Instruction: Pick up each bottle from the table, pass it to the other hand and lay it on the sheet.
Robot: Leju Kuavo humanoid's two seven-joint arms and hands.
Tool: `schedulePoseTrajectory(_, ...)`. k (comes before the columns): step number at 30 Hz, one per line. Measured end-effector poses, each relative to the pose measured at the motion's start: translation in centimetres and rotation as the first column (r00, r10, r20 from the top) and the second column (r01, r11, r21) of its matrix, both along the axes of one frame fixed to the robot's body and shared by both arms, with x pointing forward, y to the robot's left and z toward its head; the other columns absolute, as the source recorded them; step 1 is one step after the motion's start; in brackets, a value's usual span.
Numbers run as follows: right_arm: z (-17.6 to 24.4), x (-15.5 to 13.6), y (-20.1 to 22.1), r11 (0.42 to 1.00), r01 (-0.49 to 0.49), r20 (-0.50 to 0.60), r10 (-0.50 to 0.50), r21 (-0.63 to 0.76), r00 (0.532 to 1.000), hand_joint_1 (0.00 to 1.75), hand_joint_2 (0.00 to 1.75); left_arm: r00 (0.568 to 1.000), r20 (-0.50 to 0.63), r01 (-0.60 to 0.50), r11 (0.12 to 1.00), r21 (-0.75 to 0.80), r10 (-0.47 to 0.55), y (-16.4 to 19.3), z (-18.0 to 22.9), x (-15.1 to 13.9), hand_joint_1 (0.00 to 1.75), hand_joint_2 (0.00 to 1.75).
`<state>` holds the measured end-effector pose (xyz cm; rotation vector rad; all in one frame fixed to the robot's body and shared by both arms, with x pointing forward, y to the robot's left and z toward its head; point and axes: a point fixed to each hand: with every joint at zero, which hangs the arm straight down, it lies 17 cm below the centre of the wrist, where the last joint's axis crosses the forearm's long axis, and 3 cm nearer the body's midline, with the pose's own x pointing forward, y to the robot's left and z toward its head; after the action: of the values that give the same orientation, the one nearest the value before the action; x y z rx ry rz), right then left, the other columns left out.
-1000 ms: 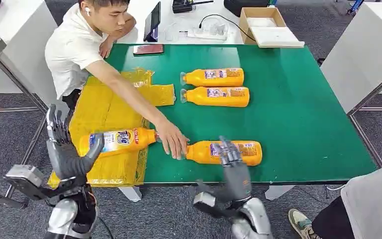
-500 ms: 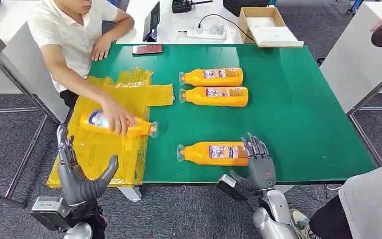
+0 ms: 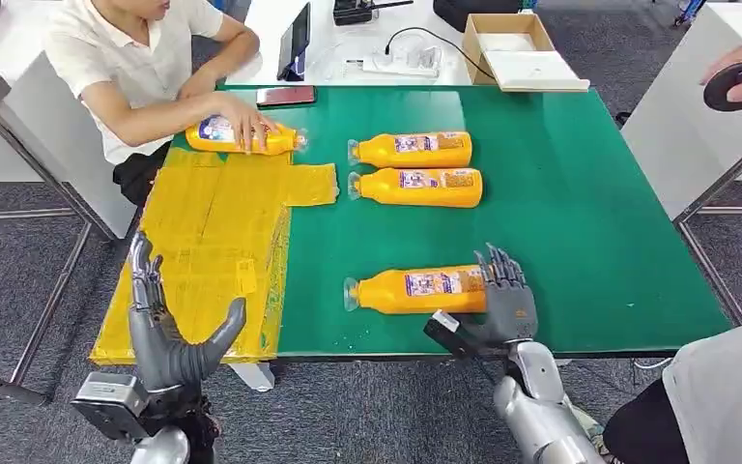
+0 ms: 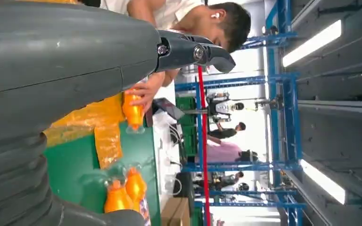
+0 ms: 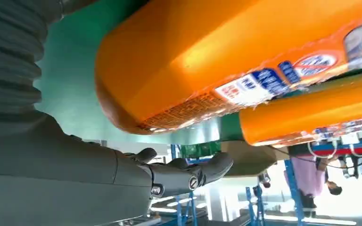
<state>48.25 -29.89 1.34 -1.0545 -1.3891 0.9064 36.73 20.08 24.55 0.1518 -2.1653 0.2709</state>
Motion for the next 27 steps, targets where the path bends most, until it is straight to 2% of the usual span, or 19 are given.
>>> schedulePoseTrajectory(11, -1.7, 1.6, 1.2, 0.998, -0.038, -0.136, 0.031, -0.048, 0.99, 0.0, 1.75, 0.996, -0.043, 0.078, 0.995, -0.054, -0.081, -1.0, -0.5, 0.8, 0.0, 1.75)
schedulePoseTrajectory(12, -1.8, 1.7, 1.4, 0.998, -0.046, -0.15, 0.038, -0.049, 0.988, 0.14, 1.75, 0.996, -0.045, 0.081, 0.995, -0.056, -0.083, -1.1, -0.5, 0.8, 0.0, 1.75)
schedulePoseTrajectory(13, -2.1, 1.8, 1.6, 0.997, -0.055, -0.167, 0.046, -0.049, 0.985, 1.68, 1.75, 0.995, -0.046, 0.083, 0.995, -0.056, -0.085, -1.1, -0.5, 0.8, 0.0, 1.75)
schedulePoseTrajectory(14, -2.4, 1.9, 1.7, 0.997, -0.063, -0.191, 0.054, -0.042, 0.98, 1.75, 1.75, 0.995, -0.049, 0.085, 0.995, -0.058, -0.088, -1.1, -0.6, 0.9, 0.0, 1.75)
schedulePoseTrajectory(20, -3.8, 2.3, 2.4, 0.992, -0.125, -0.32, 0.114, -0.013, 0.941, 1.75, 1.75, 0.99, -0.067, 0.121, 0.989, -0.084, -0.127, -1.6, -1.0, 1.5, 0.0, 1.75)
schedulePoseTrajectory(27, -3.8, 2.6, 2.1, 0.99, -0.14, -0.335, 0.121, -0.033, 0.934, 1.75, 1.75, 0.988, -0.075, 0.126, 0.988, -0.087, -0.133, -1.8, -1.3, 1.7, 0.0, 1.75)
